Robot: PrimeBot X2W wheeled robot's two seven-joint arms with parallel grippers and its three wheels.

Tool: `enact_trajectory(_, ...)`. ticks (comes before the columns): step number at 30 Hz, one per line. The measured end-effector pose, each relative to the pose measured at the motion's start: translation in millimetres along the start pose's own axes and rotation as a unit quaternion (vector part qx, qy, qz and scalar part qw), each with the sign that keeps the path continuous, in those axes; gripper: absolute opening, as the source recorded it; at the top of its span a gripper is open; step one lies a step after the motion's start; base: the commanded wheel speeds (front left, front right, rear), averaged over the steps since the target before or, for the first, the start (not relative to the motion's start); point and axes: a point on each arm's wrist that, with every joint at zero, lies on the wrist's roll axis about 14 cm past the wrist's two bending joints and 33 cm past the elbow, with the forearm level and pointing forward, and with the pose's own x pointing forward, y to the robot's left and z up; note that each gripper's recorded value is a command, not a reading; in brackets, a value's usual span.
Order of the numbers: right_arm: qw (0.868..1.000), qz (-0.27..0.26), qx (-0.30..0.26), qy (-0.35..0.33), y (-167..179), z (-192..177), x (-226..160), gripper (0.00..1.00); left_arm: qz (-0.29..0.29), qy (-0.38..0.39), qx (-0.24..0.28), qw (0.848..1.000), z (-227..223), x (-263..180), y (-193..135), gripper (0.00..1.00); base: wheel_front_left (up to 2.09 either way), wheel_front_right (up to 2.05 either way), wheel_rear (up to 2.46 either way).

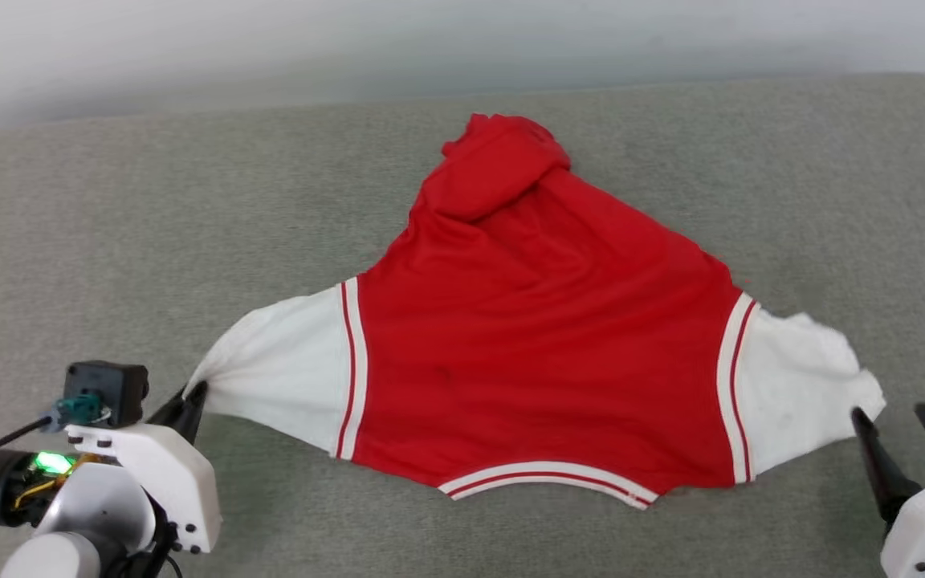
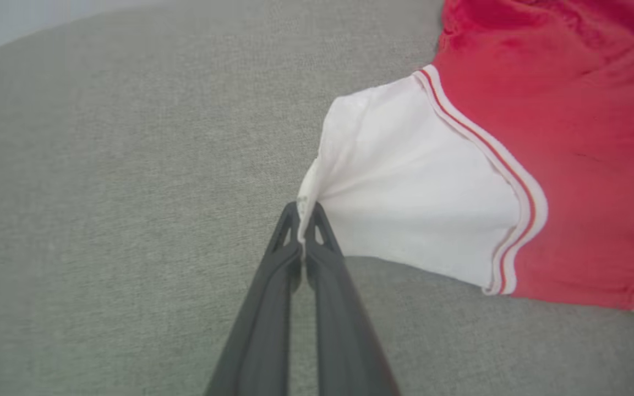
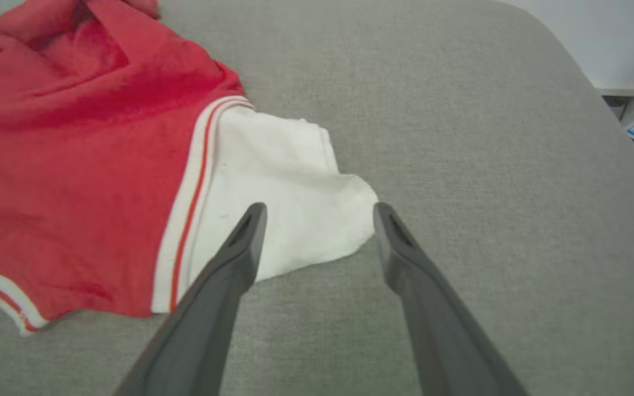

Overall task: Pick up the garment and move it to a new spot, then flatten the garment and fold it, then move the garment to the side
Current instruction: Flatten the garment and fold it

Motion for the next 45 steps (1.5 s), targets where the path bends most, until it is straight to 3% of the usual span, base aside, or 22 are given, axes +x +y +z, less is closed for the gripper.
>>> enact_trajectory(9, 0.989, 0.009, -0.059, 0.138, 3, -20, 18, 1.00, 0.026, -0.045, 0.002, 0.999, 25, -36, 17, 0.00, 0.00, 0.00, 0.00)
enact_trajectory(15, 0.970, 0.020, -0.067, 0.233, 7, -45, 31, 1.00, 0.011, -0.039, 0.008, 0.999, 24, -43, 9, 0.00, 0.00, 0.00, 0.00)
enact_trajectory(27, 0.951, 0.057, -0.104, 0.285, 25, -67, 58, 1.00, -0.005, -0.001, -0.012, 1.000, 3, -37, 1, 0.00, 0.00, 0.00, 0.00)
enact_trajectory(28, 0.951, 0.058, -0.107, 0.284, 25, -68, 59, 0.65, -0.006, 0.000, -0.012, 1.000, 2, -37, 1, 0.00, 0.00, 0.00, 0.00)
enact_trajectory(29, 0.951, 0.061, -0.110, 0.282, 27, -68, 60, 0.13, -0.006, 0.001, -0.013, 1.000, 2, -37, 1, 0.00, 0.00, 0.00, 0.00)
enact_trajectory(30, 0.951, 0.063, -0.112, 0.280, 28, -68, 60, 0.00, -0.007, 0.001, -0.013, 1.000, 2, -37, 1, 0.00, 0.00, 0.00, 0.00)
enact_trajectory(39, 0.962, 0.098, -0.111, 0.229, 45, -41, 52, 0.00, -0.017, -0.027, 0.001, 0.999, 16, -47, -5, 0.00, 0.00, 0.00, 0.00)
enact_trajectory(45, 0.980, 0.103, -0.102, 0.139, 40, 31, 30, 0.00, -0.012, -0.106, 0.036, 0.994, 63, -68, -1, 0.00, 0.00, 0.00, 0.00)
